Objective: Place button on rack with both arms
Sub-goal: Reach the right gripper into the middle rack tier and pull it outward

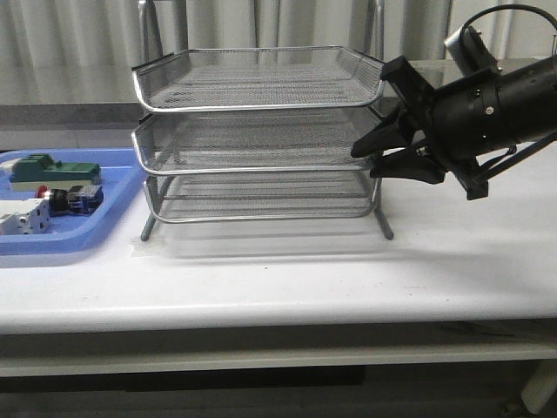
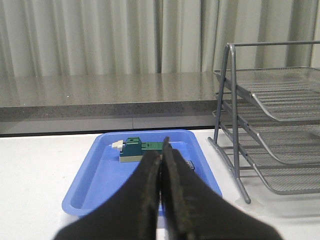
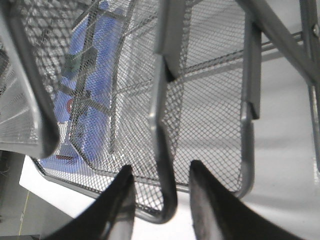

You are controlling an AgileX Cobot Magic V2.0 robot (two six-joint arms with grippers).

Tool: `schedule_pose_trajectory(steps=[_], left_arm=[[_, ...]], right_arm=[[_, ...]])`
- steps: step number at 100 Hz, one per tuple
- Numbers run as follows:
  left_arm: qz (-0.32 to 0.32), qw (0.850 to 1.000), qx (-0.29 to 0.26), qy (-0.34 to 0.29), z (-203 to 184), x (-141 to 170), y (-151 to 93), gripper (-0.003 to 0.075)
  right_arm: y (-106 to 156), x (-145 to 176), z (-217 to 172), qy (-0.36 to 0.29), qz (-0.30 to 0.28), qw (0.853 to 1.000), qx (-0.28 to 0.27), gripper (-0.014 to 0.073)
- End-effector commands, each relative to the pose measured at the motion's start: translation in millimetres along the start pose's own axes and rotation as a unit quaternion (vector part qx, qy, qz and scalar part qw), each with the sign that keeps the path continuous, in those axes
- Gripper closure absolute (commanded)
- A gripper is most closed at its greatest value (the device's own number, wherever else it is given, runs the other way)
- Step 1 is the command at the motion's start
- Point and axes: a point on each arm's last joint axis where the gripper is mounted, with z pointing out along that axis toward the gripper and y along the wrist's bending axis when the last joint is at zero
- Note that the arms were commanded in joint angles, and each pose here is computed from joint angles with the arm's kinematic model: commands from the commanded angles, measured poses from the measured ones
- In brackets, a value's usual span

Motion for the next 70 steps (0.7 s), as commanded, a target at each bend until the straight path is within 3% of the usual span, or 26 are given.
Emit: schedule_pose_trajectory(steps=[1, 29, 70], left_arm=[[-0.007, 1.000, 0.002, -0.031, -2.0, 7.1, -0.4, 0.0716], [-0.007, 1.000, 0.002, -0.031, -2.0, 7.1, -0.4, 0.0716], [-0.007, 1.000, 0.002, -0.031, -2.0, 7.1, -0.4, 0.0716]], right_arm=[[24.8, -18.9, -10.2, -0.052, 0.021, 0.997, -0.060, 0.0418], [24.1, -18.0, -10.2, -0.051, 0.021, 0.997, -0.059, 0.0573], [19.8, -7.1, -11.0, -0.029, 0.015, 0.998, -0.054, 0.0578]])
